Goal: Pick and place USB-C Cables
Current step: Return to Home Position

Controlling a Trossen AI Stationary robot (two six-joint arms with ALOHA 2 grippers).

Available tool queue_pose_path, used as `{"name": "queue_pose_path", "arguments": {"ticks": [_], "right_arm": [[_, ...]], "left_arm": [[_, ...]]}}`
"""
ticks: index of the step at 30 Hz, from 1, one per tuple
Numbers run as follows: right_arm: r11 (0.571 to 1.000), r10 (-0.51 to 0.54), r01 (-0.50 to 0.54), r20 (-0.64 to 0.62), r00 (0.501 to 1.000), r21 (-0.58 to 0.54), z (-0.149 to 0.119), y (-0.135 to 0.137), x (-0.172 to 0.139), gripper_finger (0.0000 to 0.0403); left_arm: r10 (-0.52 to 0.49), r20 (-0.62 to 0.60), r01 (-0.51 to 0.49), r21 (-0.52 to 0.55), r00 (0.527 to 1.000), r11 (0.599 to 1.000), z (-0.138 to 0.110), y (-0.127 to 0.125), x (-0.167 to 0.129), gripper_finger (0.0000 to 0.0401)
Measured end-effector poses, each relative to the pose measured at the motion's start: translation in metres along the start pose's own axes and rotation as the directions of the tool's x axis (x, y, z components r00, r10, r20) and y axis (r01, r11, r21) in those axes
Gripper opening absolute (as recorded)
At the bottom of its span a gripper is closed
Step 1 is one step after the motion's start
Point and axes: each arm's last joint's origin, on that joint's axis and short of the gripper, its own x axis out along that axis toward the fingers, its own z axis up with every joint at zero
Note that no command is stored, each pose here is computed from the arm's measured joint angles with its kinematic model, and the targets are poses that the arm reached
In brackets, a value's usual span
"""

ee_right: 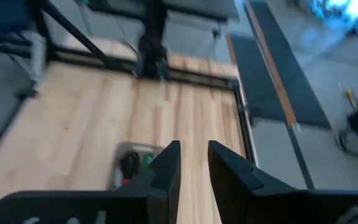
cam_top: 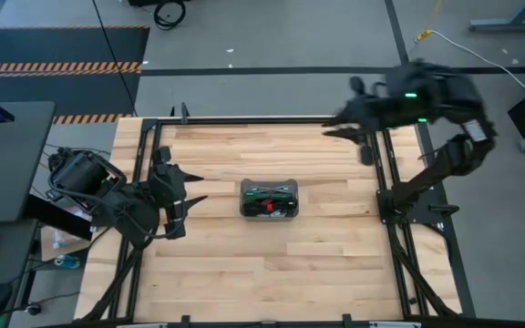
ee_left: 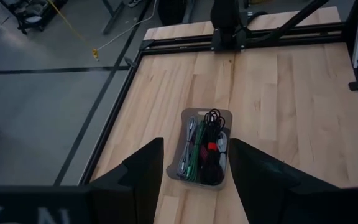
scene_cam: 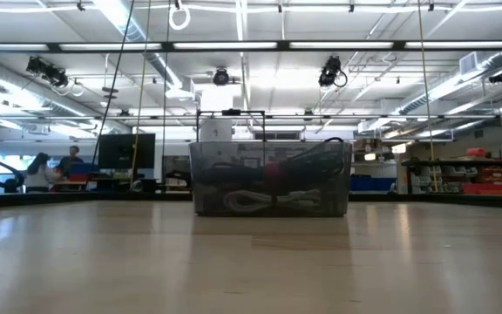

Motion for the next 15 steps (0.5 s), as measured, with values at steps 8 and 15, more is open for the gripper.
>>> {"name": "queue_pose_path", "arguments": {"ticks": [8,15], "right_arm": [[0.994,0.093,-0.086,0.120,0.988,-0.061,-0.009,0.018,-0.055,0.0087],[0.962,0.269,-0.271,0.241,0.932,-0.026,-0.034,0.023,-0.118,0.0088]], "left_arm": [[0.044,-0.013,-0.045,-0.015,0.999,0.999,0.003,0.009,0.008,0.0188],[0.087,-0.026,-0.088,-0.024,0.996,0.996,0.005,0.018,0.015,0.0188]]}}
